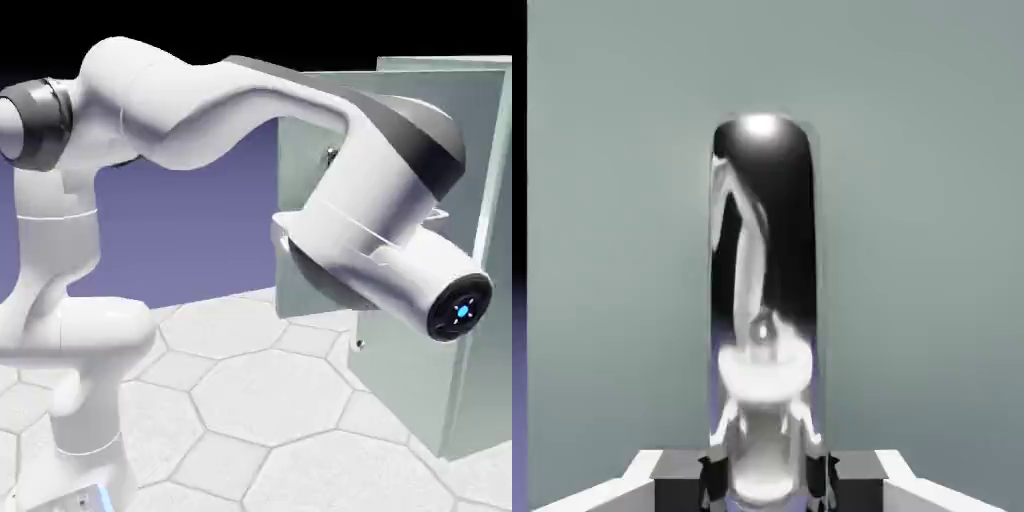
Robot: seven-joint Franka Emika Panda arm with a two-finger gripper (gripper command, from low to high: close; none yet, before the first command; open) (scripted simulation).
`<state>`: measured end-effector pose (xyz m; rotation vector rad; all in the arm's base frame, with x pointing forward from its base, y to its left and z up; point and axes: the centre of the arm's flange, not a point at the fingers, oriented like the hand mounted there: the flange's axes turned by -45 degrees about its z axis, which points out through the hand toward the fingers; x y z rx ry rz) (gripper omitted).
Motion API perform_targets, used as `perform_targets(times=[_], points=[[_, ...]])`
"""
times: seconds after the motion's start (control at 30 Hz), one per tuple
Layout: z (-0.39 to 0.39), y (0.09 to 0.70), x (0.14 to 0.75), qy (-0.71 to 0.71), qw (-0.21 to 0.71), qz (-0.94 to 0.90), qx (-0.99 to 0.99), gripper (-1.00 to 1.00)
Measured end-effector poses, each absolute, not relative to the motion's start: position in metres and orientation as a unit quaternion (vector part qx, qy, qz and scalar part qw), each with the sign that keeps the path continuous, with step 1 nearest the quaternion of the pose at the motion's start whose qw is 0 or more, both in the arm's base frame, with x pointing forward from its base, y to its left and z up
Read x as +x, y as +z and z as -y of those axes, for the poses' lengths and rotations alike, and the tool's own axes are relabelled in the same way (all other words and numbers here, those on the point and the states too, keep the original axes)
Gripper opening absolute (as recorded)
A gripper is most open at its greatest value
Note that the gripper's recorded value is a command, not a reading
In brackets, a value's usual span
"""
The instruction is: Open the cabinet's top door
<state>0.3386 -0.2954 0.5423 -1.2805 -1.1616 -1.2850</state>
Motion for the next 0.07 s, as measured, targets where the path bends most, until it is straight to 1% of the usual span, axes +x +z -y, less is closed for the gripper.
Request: perform_targets(times=[0.07], points=[[0.2979,0.5423,0.3395,-0.523,0.476,0.477,-0.522,-1.0]])
